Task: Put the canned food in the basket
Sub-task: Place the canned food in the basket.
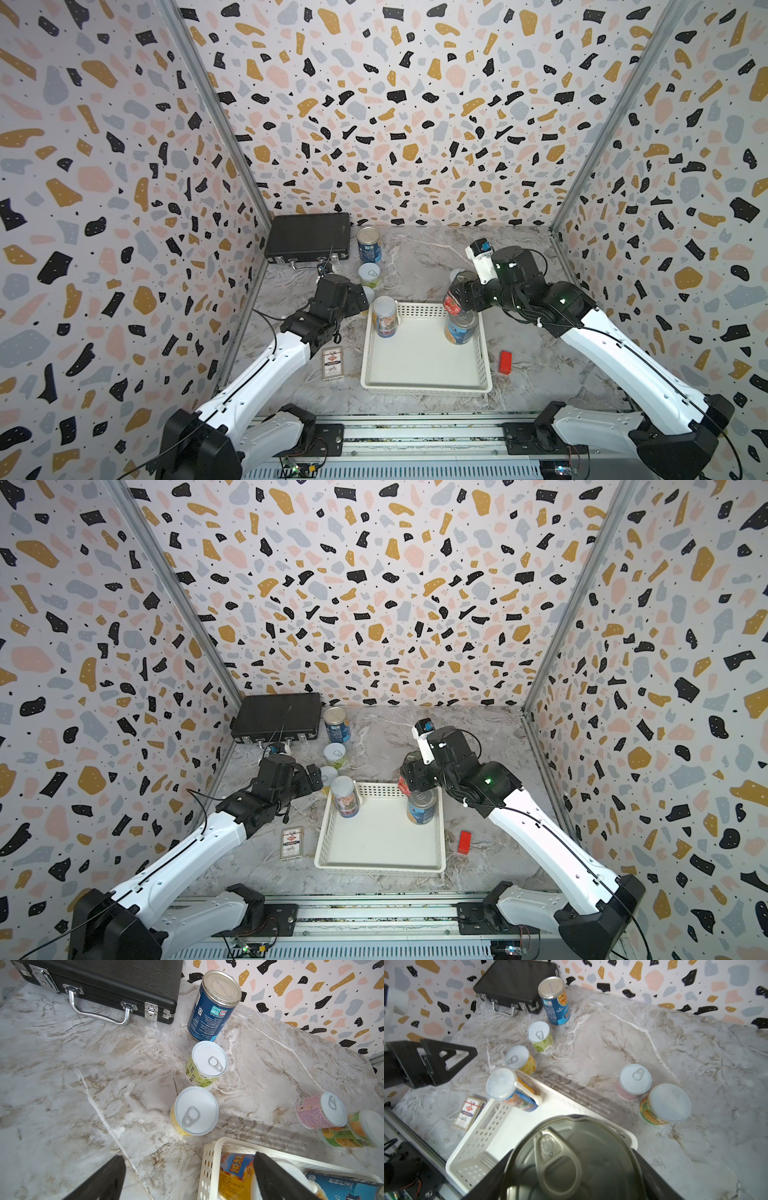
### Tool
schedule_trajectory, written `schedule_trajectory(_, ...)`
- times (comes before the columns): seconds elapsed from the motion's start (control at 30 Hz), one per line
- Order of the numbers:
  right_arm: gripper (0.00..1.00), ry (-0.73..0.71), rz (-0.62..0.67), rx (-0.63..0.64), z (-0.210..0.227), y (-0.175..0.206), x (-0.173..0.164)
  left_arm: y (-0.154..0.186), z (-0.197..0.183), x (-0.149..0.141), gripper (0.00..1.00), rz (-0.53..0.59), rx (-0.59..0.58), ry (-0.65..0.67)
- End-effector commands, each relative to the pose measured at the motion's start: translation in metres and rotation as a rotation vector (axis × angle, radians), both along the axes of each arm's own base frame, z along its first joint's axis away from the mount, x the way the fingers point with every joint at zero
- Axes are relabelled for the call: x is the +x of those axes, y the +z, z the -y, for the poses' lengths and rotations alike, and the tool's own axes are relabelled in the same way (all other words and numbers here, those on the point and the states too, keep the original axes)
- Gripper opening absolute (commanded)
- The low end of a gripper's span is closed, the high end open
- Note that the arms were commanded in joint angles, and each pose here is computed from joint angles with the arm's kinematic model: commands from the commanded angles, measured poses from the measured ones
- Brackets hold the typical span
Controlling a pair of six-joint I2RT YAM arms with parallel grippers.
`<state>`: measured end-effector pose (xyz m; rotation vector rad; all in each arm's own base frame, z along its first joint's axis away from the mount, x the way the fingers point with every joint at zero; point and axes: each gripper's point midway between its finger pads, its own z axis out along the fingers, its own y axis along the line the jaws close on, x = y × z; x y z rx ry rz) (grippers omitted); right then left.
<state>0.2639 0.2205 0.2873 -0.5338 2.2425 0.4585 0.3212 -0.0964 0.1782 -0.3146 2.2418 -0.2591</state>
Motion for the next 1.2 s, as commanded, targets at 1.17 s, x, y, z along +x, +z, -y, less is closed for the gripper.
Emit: schedule_trajectory(1.17, 0.25, 0.097, 0.045, 0.038, -0.023, -0.047, -0.040, 0.024, -0.015, -0.007, 1.00, 0.118, -0.005, 0.041)
